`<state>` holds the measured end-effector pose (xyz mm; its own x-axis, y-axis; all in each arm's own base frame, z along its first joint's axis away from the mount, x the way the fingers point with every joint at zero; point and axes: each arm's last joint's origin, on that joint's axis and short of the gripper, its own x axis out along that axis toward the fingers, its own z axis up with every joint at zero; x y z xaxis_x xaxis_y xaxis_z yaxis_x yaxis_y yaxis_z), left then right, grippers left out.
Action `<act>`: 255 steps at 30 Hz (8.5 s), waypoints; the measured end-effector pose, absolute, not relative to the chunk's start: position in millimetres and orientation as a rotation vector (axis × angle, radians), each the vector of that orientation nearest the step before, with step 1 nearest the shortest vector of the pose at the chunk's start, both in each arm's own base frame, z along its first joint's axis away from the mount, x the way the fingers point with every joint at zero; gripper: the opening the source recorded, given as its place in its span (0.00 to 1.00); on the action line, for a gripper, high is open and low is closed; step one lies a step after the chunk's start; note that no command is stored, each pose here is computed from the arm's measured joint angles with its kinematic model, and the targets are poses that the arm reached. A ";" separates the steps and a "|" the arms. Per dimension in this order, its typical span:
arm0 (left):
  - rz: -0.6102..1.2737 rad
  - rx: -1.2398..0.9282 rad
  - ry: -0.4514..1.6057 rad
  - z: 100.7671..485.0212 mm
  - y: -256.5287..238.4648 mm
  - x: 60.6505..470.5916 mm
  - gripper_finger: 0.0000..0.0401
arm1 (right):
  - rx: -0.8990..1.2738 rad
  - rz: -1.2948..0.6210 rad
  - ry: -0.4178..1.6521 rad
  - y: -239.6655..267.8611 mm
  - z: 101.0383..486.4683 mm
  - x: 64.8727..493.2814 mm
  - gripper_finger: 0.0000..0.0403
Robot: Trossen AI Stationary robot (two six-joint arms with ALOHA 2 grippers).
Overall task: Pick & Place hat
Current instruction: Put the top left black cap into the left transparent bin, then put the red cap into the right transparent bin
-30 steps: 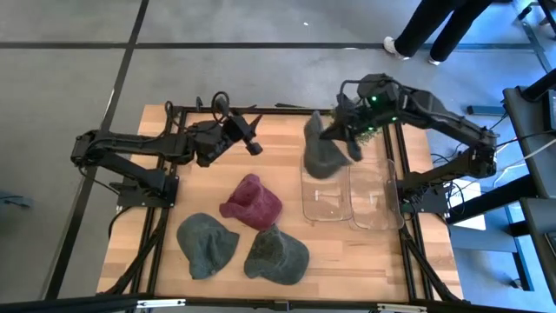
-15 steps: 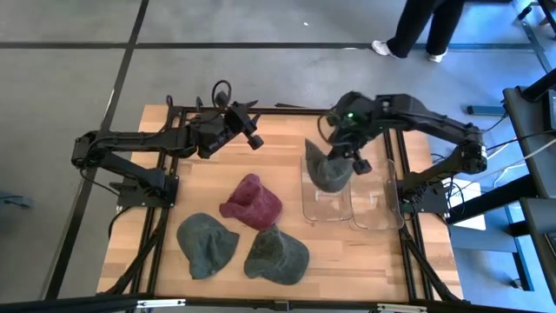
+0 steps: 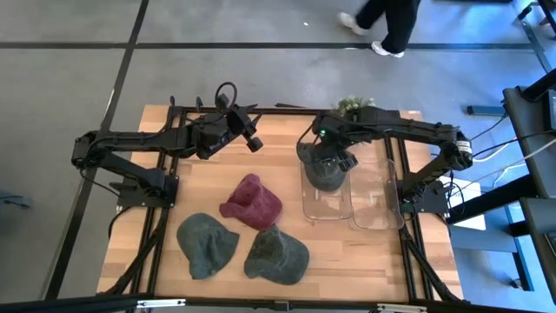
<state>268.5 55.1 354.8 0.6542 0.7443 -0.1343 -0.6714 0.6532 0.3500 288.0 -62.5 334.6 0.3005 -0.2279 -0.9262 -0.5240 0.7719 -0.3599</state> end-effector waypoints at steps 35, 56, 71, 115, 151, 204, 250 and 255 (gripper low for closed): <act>0.807 0.279 0.336 344.8 76.1 271.3 0.31 | -1.284 0.173 1.232 -4.4 351.4 292.7 0.07; 0.724 0.170 0.294 343.5 74.2 273.4 0.31 | -1.007 0.183 1.182 -29.7 349.7 293.2 0.21; 0.500 0.000 0.550 243.8 82.5 341.5 0.31 | -0.625 -0.124 1.071 -40.8 355.1 300.4 0.29; 0.559 -0.764 1.046 208.4 14.5 246.4 0.31 | -0.356 -0.220 0.826 -43.7 373.8 305.0 0.29; 0.814 -0.764 1.123 131.8 -42.1 228.7 0.22 | -0.319 -0.245 0.726 -69.8 380.9 307.8 0.29; 0.459 0.228 0.812 268.1 9.8 319.3 0.01 | 0.092 0.224 0.756 -98.1 292.8 379.1 0.29; 0.463 0.233 0.797 269.8 10.0 320.1 0.01 | 0.193 0.196 0.850 -98.9 264.0 393.9 0.37; 0.452 0.228 0.798 269.6 9.7 320.2 0.01 | 0.190 0.206 0.844 -98.9 276.0 394.4 0.30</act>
<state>320.2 9.7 269.6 0.6101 0.4721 -0.6363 -0.3035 0.8811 0.3627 394.4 -98.9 276.0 0.6472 0.2549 -0.7184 -0.1049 0.9632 0.2473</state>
